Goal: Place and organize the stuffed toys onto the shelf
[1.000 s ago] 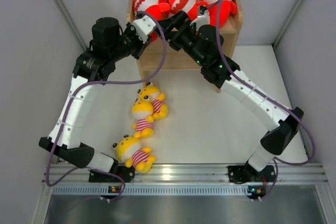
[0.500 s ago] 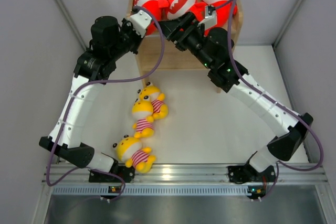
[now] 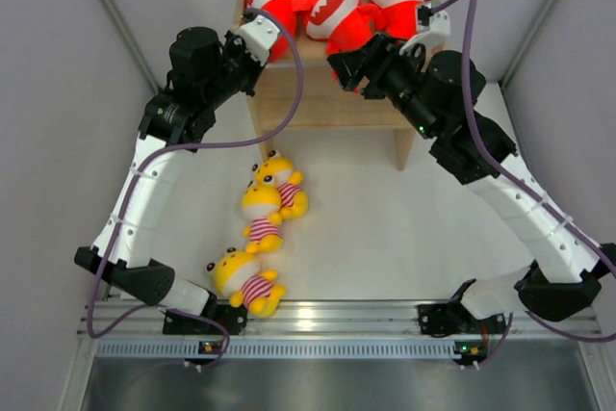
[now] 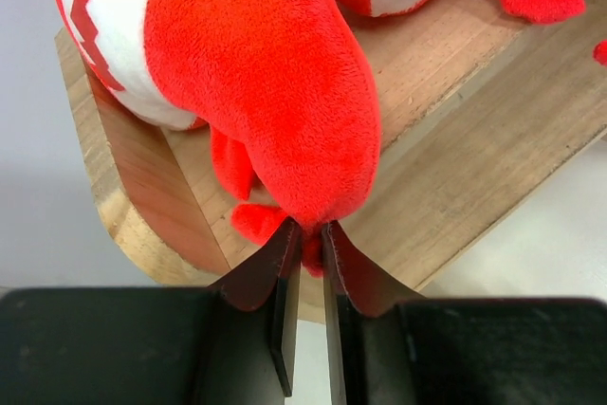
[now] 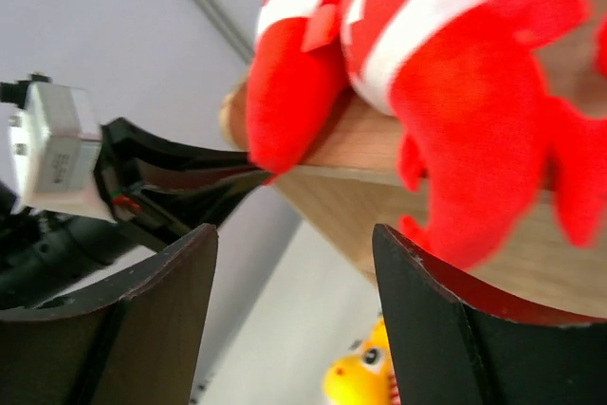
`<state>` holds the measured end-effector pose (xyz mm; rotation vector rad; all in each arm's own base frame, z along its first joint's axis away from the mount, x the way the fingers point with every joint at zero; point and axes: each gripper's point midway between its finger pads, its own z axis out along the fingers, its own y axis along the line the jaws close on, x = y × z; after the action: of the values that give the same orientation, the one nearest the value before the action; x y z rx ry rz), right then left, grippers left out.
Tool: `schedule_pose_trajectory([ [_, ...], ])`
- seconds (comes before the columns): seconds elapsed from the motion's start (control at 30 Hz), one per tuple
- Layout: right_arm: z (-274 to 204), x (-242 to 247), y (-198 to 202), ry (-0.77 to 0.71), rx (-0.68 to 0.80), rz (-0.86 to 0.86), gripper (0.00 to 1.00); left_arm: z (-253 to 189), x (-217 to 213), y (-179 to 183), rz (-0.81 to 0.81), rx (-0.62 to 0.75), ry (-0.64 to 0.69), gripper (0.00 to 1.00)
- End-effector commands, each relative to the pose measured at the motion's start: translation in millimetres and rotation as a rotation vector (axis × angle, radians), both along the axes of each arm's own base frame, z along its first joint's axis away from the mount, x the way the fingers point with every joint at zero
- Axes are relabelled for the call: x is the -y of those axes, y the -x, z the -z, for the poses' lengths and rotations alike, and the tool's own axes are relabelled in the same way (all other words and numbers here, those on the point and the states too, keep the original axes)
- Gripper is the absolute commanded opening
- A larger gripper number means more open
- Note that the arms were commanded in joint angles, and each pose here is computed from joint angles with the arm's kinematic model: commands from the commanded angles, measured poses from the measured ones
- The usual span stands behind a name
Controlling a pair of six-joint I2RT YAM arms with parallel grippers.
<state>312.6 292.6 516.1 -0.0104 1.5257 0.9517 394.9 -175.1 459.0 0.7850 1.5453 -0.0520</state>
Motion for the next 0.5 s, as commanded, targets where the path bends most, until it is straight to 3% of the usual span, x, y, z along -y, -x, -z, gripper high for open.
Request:
schedule_pose_trajectory([
  [0.0, 17.8, 58.1, -5.2, 0.181, -0.001, 0.232, 0.66, -25.4, 4.0, 0.6, 0.019, 0.07, 0.059, 0.2],
  [0.1, 26.2, 74.9, -10.1, 0.226, -0.004, 0.316, 0.66, -26.2, 3.8, 2.8, 0.022, 0.07, 0.063, 0.21],
  [0.37, 30.0, 62.7, -33.1, 0.229, -0.001, 0.353, 0.63, -25.6, 2.7, 7.6, 0.026, 0.068, 0.067, 0.22],
  [0.47, 28.7, 68.0, -40.6, 0.161, 0.007, 0.412, 0.54, -24.7, 3.4, 10.0, 0.035, 0.066, 0.068, 0.22],
])
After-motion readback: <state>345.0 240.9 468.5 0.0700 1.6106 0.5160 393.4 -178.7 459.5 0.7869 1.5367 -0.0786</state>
